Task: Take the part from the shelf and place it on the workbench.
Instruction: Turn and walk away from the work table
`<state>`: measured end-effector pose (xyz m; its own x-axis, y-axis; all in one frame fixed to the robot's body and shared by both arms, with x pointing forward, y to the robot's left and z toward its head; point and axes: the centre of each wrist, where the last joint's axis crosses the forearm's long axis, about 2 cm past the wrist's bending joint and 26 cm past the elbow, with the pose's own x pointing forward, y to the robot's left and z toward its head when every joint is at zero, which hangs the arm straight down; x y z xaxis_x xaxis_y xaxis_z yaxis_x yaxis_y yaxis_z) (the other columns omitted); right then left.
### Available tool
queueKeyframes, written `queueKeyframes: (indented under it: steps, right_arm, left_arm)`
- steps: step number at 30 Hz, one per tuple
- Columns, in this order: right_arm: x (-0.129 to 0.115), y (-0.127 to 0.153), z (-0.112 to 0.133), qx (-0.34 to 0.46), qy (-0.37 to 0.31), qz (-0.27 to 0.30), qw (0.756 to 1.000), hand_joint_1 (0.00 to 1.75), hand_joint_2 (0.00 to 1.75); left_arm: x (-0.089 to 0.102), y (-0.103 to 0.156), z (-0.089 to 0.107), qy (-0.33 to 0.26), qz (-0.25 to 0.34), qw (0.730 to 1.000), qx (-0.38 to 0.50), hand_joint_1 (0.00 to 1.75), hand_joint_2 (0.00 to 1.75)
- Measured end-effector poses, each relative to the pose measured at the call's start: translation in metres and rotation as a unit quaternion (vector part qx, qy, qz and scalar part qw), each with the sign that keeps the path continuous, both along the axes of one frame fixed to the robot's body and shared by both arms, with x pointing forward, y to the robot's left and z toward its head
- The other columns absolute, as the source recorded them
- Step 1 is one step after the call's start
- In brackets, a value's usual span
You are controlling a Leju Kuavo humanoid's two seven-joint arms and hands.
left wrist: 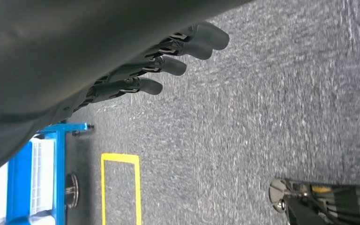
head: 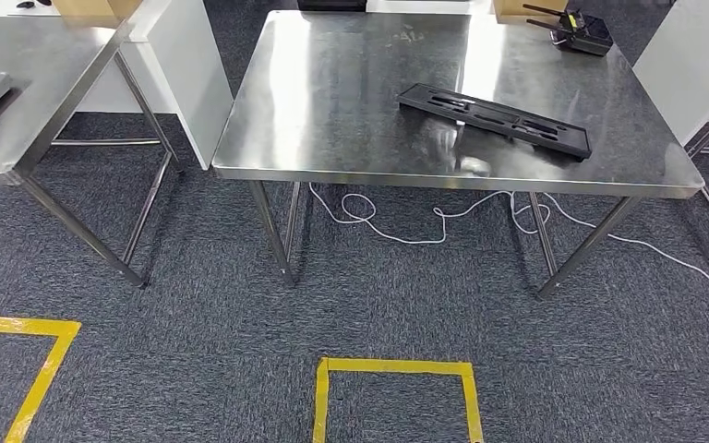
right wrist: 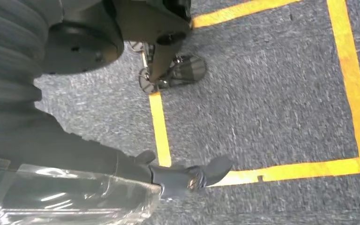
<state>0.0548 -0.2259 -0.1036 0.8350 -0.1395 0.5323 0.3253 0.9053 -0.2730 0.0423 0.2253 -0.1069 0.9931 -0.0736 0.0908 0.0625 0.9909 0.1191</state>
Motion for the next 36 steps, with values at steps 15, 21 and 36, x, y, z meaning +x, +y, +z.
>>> queueKeyframes:
  steps: [15, 21, 36]
  right_arm:
    - [0.0, -0.004, 0.0, -0.007, 0.006, 0.003, 1.0, 0.0, 1.75]
    - [-0.003, -0.004, -0.001, -0.009, 0.012, 0.001, 1.0, 0.0, 1.75]
    - [-0.007, -0.005, -0.001, -0.015, 0.021, -0.001, 1.0, 0.0, 1.75]
  left_arm:
    - [0.0, 0.0, 0.0, 0.012, 0.01, 1.0, 0.001, 0.0, 0.0]
    - [0.0, 0.0, 0.0, 0.015, 0.014, 1.0, 0.001, 0.0, 0.0]
    - [0.002, -0.002, 0.0, 0.016, 0.028, 0.999, -0.006, 0.0, 0.0]
